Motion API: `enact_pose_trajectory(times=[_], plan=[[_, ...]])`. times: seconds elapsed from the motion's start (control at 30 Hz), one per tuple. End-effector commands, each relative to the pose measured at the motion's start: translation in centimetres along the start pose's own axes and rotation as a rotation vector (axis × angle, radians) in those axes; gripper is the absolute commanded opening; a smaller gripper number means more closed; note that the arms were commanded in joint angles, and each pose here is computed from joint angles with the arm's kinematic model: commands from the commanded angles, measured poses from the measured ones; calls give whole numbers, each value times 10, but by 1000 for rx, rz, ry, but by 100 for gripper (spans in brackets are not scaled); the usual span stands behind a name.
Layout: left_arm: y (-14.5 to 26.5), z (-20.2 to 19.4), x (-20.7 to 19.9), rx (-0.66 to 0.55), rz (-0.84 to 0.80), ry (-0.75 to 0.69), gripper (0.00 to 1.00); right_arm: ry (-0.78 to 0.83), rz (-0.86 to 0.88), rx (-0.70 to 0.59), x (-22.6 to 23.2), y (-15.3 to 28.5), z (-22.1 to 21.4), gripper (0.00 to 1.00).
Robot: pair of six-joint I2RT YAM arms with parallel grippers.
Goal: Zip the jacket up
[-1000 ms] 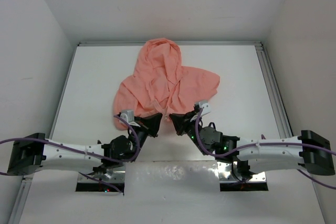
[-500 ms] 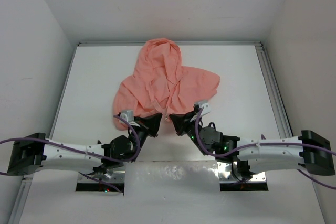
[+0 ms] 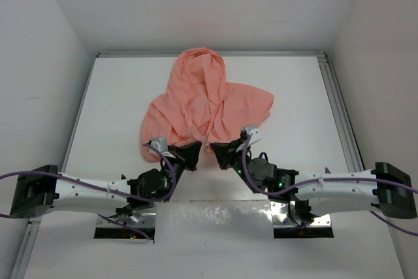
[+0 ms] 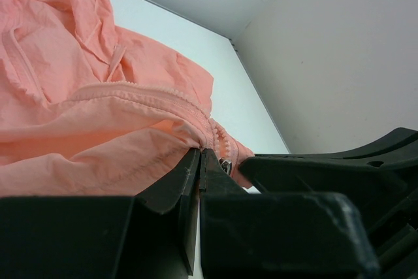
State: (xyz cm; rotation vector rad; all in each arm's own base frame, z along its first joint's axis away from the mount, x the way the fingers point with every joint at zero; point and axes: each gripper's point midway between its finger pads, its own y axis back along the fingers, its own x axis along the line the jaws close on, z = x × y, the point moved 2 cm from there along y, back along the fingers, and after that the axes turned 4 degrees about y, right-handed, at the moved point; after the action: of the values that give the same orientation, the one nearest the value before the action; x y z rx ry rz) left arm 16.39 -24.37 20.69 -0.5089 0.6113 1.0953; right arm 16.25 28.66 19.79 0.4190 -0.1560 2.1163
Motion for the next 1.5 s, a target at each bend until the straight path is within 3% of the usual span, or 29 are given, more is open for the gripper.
enact_pose_trajectory(times=[0.0,1.47], plan=[[-1,6,-11,-15,-14,46,0,-35,29,-27,10,1,13,0],[-4,8,-10,-17,-18,61,0,-19,52,-11,14,2,13,0]])
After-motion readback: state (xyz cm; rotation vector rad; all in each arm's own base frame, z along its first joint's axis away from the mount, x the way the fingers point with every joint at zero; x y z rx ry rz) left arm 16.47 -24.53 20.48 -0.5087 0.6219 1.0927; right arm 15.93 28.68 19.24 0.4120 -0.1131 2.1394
